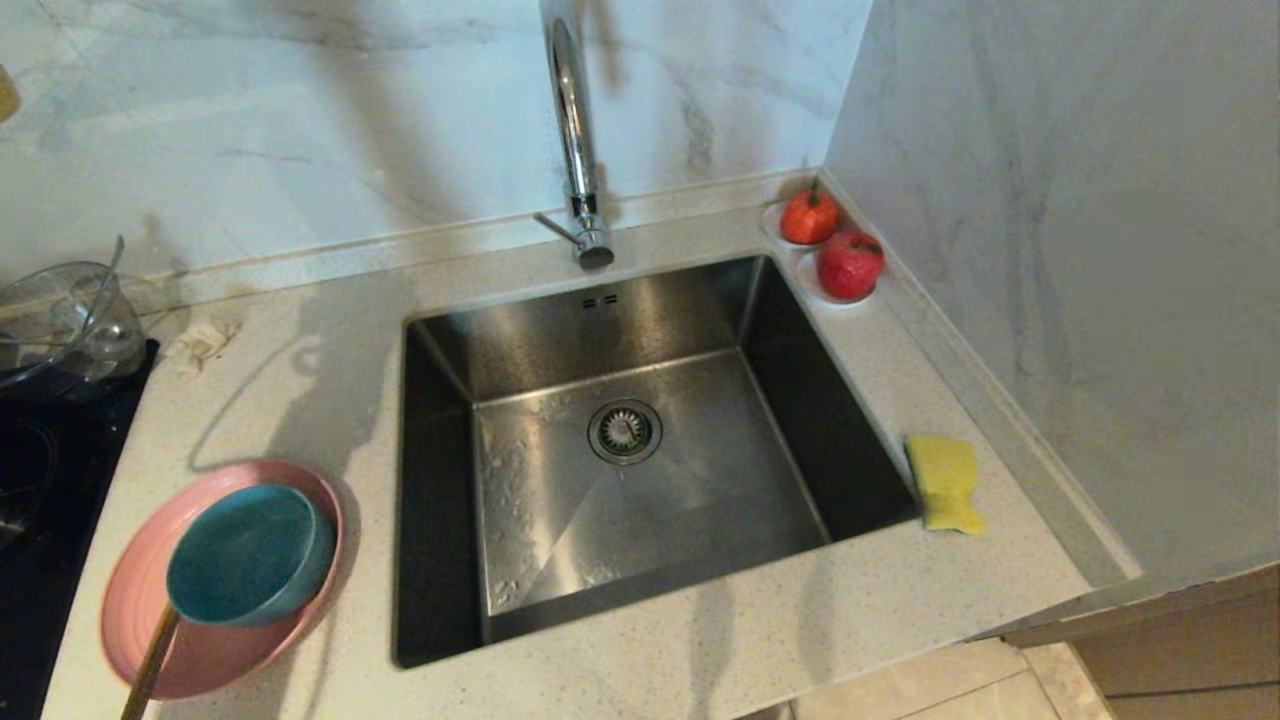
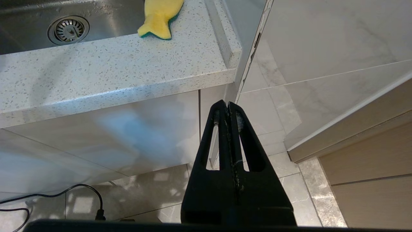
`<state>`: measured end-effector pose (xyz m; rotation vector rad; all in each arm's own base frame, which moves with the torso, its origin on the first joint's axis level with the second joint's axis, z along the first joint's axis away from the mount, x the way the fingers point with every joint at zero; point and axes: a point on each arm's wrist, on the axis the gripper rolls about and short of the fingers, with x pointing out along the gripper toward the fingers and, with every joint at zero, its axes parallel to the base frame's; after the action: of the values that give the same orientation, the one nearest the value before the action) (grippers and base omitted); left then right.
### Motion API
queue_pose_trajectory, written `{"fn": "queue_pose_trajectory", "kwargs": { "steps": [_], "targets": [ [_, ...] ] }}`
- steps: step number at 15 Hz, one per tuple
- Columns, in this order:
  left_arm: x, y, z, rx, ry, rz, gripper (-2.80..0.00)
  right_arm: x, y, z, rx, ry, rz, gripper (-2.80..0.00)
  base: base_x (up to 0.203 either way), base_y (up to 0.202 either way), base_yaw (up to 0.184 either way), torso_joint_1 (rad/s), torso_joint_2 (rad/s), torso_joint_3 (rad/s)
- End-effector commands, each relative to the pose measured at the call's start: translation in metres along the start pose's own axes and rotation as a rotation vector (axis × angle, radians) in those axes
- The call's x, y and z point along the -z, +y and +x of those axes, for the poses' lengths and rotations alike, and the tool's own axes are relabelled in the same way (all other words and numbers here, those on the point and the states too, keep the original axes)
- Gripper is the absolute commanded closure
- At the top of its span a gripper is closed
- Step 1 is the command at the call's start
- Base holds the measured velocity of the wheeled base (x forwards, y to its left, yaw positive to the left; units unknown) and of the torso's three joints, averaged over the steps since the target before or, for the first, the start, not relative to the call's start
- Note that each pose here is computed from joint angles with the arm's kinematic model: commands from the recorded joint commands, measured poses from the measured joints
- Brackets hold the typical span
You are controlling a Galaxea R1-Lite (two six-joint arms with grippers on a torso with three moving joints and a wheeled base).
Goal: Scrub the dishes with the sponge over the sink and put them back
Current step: Squeeze it onto the sponge
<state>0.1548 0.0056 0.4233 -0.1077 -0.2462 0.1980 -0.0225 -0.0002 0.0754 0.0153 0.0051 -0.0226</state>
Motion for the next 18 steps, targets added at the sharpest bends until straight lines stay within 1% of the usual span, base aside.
{"fn": "queue_pose_trajectory", "kwargs": {
  "steps": [1, 2, 3, 4, 5, 7, 10, 12, 14, 16, 18],
  "targets": [
    [-0.028, -0.003, -0.057, 0.153, -0.065, 0.026, 0.00, 0.000, 0.000, 0.000, -0.001, -0.001, 0.001, 0.00, 0.000, 0.000, 0.000, 0.000, 0.00, 0.000],
    [-0.029, -0.003, -0.068, 0.223, -0.043, 0.043, 0.00, 0.000, 0.000, 0.000, 0.000, 0.001, 0.001, 0.00, 0.000, 0.000, 0.000, 0.000, 0.00, 0.000],
    [-0.028, -0.004, -0.078, 0.311, -0.013, 0.068, 0.00, 0.000, 0.000, 0.000, 0.000, 0.001, 0.002, 0.00, 0.000, 0.000, 0.000, 0.000, 0.00, 0.000],
    [-0.027, -0.003, -0.085, 0.375, 0.008, 0.099, 0.00, 0.000, 0.000, 0.000, -0.001, 0.000, 0.001, 0.00, 0.000, 0.000, 0.000, 0.000, 0.00, 0.000],
    [-0.028, -0.004, -0.088, 0.414, 0.009, 0.118, 0.00, 0.000, 0.000, 0.000, 0.000, 0.001, 0.000, 0.00, 0.000, 0.000, 0.000, 0.000, 0.00, 0.000],
    [-0.034, -0.005, -0.089, 0.485, -0.018, 0.144, 0.00, 0.000, 0.000, 0.000, 0.000, -0.001, 0.000, 0.00, 0.000, 0.000, 0.000, 0.000, 0.00, 0.000],
    [-0.033, -0.015, -0.074, 0.559, -0.004, 0.147, 0.00, 0.000, 0.000, 0.000, 0.000, 0.001, 0.002, 0.00, 0.000, 0.000, 0.000, 0.000, 0.00, 0.000],
    [-0.029, -0.027, -0.056, 0.592, 0.023, 0.142, 0.00, 0.000, 0.000, 0.000, -0.001, 0.001, 0.000, 0.00, 0.000, 0.000, 0.000, 0.000, 0.00, 0.000],
    [-0.020, -0.039, -0.037, 0.612, 0.062, 0.139, 0.00, 0.000, 0.000, 0.000, 0.000, -0.001, 0.000, 0.00, 0.000, 0.000, 0.000, 0.000, 0.00, 0.000],
    [-0.006, -0.056, -0.017, 0.638, 0.109, 0.132, 0.00, 0.000, 0.000, 0.000, 0.000, 0.000, 0.000, 0.00, 0.000, 0.000, 0.000, 0.000, 0.00, 0.000],
    [0.000, -0.082, 0.000, 0.675, 0.123, 0.097, 0.00, 0.000, 0.000, 0.000, 0.000, 0.000, 0.000, 0.00, 0.000, 0.000, 0.000, 0.000, 0.00, 0.000]
  ]
}}
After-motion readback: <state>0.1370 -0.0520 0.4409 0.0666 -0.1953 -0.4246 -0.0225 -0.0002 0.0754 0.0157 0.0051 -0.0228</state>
